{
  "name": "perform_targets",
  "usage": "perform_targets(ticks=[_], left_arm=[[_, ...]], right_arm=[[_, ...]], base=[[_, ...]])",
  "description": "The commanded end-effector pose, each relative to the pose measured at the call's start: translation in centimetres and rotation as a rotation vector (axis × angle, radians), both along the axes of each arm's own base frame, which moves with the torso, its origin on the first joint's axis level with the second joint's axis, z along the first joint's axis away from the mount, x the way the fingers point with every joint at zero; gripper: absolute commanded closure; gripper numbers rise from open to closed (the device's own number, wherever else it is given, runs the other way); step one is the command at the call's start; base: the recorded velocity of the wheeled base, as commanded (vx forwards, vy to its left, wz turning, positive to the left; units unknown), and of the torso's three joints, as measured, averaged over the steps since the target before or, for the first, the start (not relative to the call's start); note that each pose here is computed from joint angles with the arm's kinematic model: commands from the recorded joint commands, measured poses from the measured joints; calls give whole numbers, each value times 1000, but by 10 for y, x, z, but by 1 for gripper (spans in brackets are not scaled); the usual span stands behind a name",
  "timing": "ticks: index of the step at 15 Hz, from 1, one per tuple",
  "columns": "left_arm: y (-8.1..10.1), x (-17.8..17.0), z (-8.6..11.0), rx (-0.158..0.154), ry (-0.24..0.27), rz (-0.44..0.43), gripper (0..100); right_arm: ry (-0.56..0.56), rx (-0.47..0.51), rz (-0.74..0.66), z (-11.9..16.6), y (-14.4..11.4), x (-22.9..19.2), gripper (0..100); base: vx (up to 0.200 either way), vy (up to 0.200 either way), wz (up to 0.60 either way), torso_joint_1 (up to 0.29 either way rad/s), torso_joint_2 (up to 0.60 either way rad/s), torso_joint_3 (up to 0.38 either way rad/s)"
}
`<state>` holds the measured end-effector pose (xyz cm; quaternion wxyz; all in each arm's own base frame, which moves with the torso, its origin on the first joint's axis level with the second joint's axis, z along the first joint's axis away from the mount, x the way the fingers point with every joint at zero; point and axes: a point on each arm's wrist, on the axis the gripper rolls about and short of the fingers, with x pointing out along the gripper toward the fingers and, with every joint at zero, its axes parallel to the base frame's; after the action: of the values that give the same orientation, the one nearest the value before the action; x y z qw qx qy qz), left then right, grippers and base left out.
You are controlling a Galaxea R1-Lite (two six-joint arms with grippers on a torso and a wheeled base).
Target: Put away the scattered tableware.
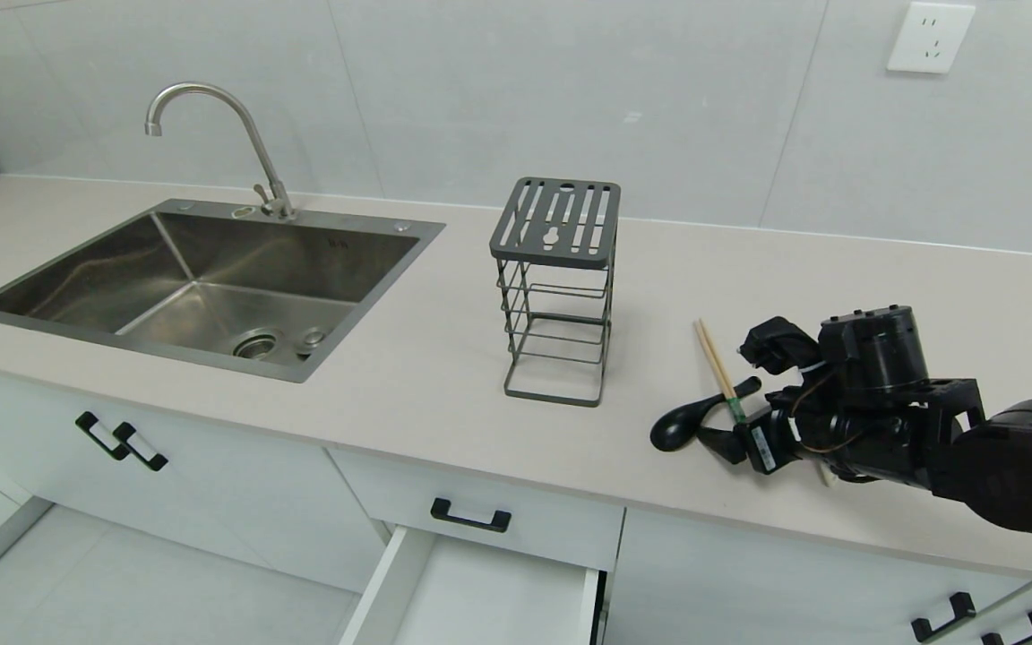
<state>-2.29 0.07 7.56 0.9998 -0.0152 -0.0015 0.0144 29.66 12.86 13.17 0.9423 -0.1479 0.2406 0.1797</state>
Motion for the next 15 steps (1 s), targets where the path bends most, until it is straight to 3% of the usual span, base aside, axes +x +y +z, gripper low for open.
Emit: perform_targets(ticks=[1,2,3,6,15], left_arm=[[0,0,0,0,1,0,0],[0,0,0,0,1,0,0],[0,0,0,0,1,0,0],[0,0,0,0,1,0,0],[0,0,0,0,1,0,0]], right_arm=[[8,-3,5,-2,1,0,0],[9,4,19,-2,2,0,0],[9,8,29,-2,3,0,100],[18,5,23,-6,4,4,100],[-93,13,-52,25,0,2,100]], base=[[0,0,0,0,0,0],[0,0,0,0,0,0],[0,0,0,0,0,0],[0,0,0,0,0,0],[0,0,0,0,0,0]])
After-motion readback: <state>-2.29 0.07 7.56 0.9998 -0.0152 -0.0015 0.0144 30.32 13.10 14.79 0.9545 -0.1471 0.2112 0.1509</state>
